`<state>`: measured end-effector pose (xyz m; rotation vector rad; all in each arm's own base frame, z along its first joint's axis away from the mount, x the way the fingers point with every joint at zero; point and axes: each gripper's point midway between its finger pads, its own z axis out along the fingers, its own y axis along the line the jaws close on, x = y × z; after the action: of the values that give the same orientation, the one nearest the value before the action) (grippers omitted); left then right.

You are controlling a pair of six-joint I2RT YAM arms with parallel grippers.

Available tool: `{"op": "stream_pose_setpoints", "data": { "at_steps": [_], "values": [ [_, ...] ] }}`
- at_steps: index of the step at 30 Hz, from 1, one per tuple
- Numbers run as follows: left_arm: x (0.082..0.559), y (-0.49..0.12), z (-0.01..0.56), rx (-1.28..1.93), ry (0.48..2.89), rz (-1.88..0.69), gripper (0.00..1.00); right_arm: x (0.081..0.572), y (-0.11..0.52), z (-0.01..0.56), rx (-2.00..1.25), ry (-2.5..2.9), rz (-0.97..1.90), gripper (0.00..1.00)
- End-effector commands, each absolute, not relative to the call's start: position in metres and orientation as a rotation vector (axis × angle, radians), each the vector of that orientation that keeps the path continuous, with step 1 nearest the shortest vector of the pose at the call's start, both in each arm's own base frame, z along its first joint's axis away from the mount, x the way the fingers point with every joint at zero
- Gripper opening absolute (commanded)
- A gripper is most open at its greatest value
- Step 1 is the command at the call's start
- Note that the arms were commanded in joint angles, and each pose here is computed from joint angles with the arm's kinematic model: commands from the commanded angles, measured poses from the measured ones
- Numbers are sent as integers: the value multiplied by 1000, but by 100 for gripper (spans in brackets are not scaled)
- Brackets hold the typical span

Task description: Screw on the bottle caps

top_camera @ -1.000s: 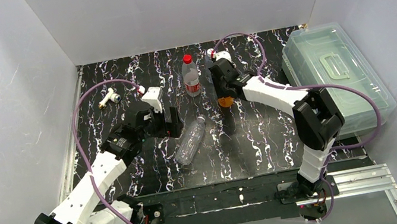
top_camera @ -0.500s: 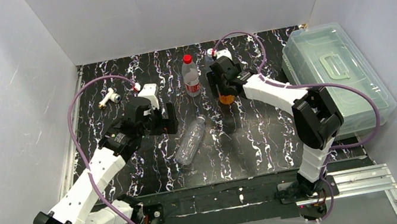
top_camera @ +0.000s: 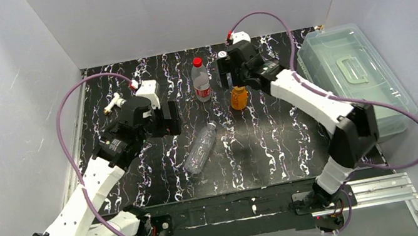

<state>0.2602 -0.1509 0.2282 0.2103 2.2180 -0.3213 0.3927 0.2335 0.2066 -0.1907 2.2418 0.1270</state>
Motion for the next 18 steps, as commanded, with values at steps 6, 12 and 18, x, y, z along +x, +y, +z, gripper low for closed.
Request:
{"op": "stream_pose_setpoints", "data": {
  "at_steps": [6, 12, 18],
  "values": [
    [260, -121, 282, 139, 2132, -201, 98, 341, 220, 330, -162, 2003, 403, 98],
    [262, -118, 289, 144, 2117, -176, 98, 325, 215, 342, -156, 1957, 465, 98],
    [264, -115, 288, 137, 2121, -155, 98, 321, 220, 341, -169, 1959, 509, 98]
  ]
}}
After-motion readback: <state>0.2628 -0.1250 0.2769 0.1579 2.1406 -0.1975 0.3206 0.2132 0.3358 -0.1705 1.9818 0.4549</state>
